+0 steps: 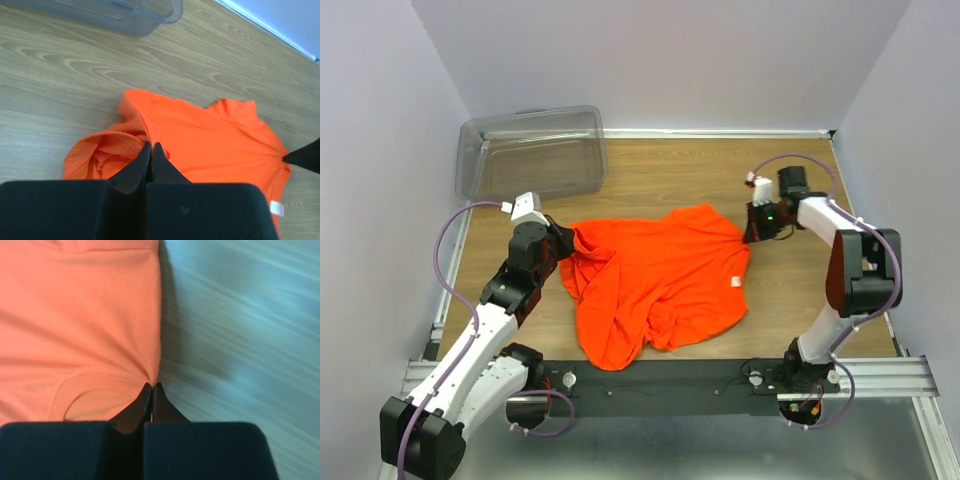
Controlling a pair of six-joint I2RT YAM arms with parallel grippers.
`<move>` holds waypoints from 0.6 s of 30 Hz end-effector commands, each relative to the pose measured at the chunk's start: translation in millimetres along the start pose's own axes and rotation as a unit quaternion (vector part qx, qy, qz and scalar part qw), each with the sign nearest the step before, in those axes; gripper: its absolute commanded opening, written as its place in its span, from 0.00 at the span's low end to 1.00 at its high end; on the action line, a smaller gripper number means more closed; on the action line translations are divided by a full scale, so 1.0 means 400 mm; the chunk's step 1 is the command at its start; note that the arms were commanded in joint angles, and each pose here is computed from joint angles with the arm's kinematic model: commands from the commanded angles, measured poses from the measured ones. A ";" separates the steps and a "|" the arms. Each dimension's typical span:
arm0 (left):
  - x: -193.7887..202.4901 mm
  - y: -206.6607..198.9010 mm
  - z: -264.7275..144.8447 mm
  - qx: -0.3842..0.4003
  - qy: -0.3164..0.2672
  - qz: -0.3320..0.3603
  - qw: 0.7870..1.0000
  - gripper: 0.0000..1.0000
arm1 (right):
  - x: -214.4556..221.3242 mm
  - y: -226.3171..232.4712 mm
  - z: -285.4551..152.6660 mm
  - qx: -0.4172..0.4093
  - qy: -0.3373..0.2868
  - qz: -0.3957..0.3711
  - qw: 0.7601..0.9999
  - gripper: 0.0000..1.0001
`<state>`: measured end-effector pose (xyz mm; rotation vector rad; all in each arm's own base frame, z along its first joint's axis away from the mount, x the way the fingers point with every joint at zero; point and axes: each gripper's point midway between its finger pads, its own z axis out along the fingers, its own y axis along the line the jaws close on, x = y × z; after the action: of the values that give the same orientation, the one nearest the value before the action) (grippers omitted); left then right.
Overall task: Fold and stack the t-shirts
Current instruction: Flatten the tshirt out
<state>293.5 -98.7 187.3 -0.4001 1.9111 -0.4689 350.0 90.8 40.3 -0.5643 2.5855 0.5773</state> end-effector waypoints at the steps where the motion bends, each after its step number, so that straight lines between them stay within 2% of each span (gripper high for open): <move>1: 0.019 -0.016 0.016 0.025 0.010 -0.006 1.000 0.00 | 0.090 -0.214 -0.126 0.127 0.018 0.001 0.992 0.01; 4: 0.035 -0.025 0.031 0.035 0.021 -0.008 0.999 0.00 | 0.179 -0.297 -0.177 0.155 0.046 0.006 0.987 0.01; 7: 0.055 -0.029 0.050 0.041 0.033 -0.009 0.999 0.00 | 0.229 -0.322 -0.201 0.150 0.059 0.011 0.987 0.01; 10: 0.064 -0.038 0.071 0.048 0.041 -0.007 0.998 0.00 | 0.230 -0.324 -0.210 0.144 0.060 0.010 0.988 0.21; 11: 0.066 -0.039 0.075 0.049 0.044 -0.004 0.998 0.00 | 0.219 -0.320 -0.210 0.138 0.052 0.008 0.989 0.35; 14: 0.077 -0.045 0.091 0.052 0.054 0.003 0.997 0.00 | 0.136 -0.313 -0.229 0.122 0.002 0.003 0.992 0.54; 16: 0.092 -0.045 0.102 0.056 0.065 0.009 0.996 0.00 | 0.059 -0.318 -0.245 0.110 -0.037 0.014 0.993 0.57; 18: 0.103 -0.048 0.108 0.060 0.076 0.013 0.995 0.00 | -0.009 -0.290 -0.238 0.054 -0.079 0.023 0.995 0.59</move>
<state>312.8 -130.4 140.3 -0.3247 2.0416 -0.5554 339.9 -73.2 51.5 -0.4255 2.6251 0.2702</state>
